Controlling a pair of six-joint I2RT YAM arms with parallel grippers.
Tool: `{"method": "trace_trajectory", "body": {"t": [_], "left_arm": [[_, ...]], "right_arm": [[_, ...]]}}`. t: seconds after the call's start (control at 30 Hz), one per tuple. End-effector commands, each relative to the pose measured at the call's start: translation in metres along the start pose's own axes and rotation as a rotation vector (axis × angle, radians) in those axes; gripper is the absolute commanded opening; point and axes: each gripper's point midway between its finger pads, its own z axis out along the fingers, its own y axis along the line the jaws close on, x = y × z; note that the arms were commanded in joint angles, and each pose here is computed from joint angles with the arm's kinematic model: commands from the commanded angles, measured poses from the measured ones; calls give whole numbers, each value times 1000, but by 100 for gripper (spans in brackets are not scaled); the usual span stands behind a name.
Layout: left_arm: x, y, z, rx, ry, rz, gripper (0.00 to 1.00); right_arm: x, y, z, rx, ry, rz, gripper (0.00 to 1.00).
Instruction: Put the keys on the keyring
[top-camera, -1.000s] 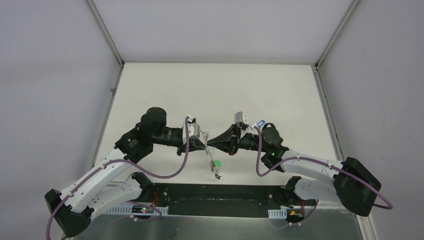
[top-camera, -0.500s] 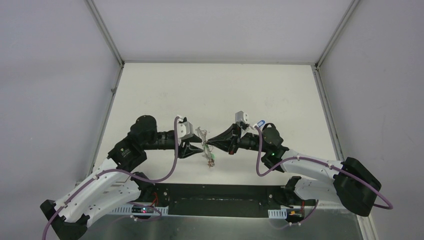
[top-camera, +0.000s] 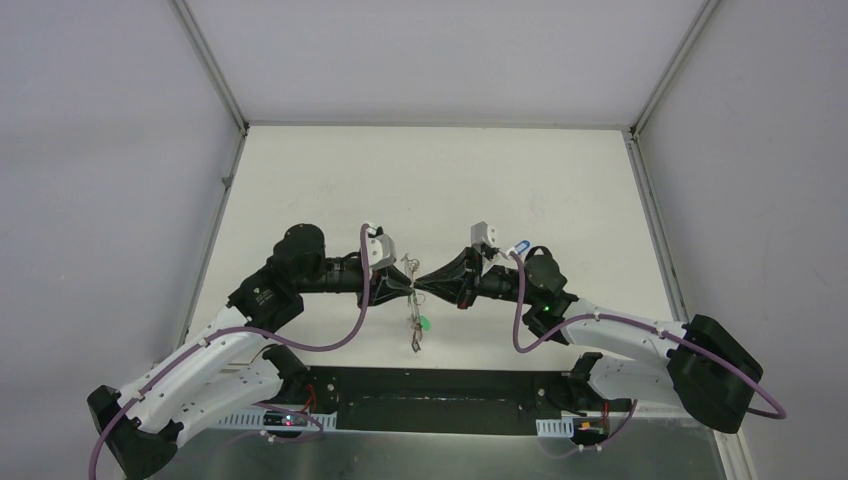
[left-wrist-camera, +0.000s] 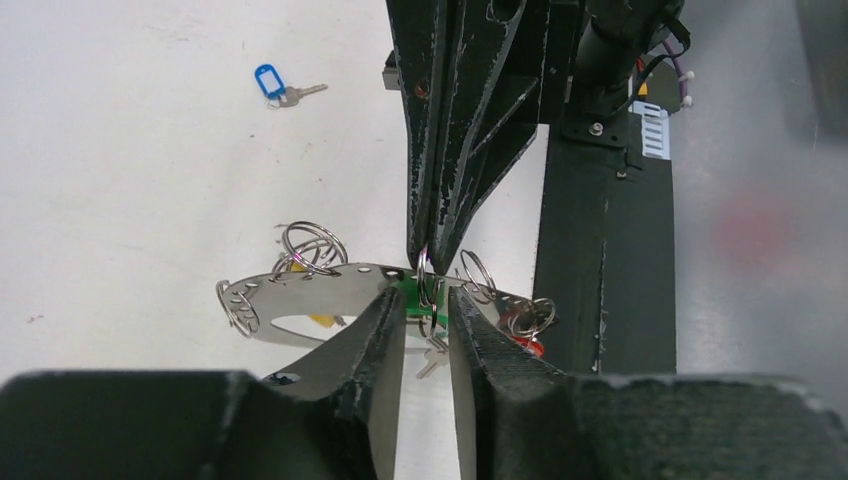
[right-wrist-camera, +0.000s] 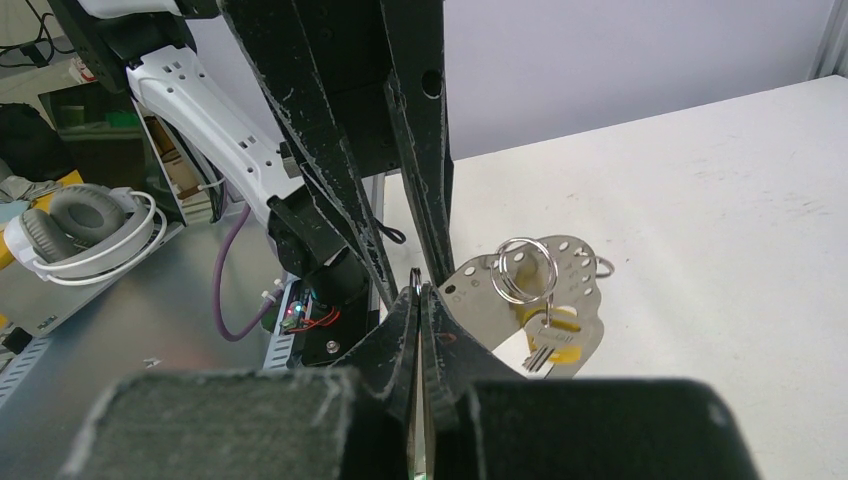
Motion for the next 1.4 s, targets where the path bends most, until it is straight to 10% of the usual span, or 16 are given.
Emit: {"method": "trace_trajectory", "body": {"t": [0.0, 0.4, 0.5, 0.6, 1.1, 1.17, 1.37], "left_arm": [[-18, -2, 2, 8, -63, 28, 21], [-19, -3, 1, 22, -48, 29, 0], [-24, 0, -4, -8, -13, 41, 0], [-28, 5, -10, -40, 67, 25, 0], [-32, 16, -19, -88, 512, -100, 0], [-36, 18, -23, -121, 580, -99, 0], [-21, 24, -34, -197, 842, -141, 0]], "right_arm": [[-34, 9, 2, -24, -107, -57, 0], [-34, 10, 0, -22, -107, -63, 2], [-34, 8, -4, -3, -99, -79, 33], [-33, 8, -9, 23, -80, -85, 51], [-32, 5, -5, 38, -33, -56, 51], [-31, 7, -2, 3, -22, -91, 68], [-31, 5, 7, -14, -25, -72, 67]]}}
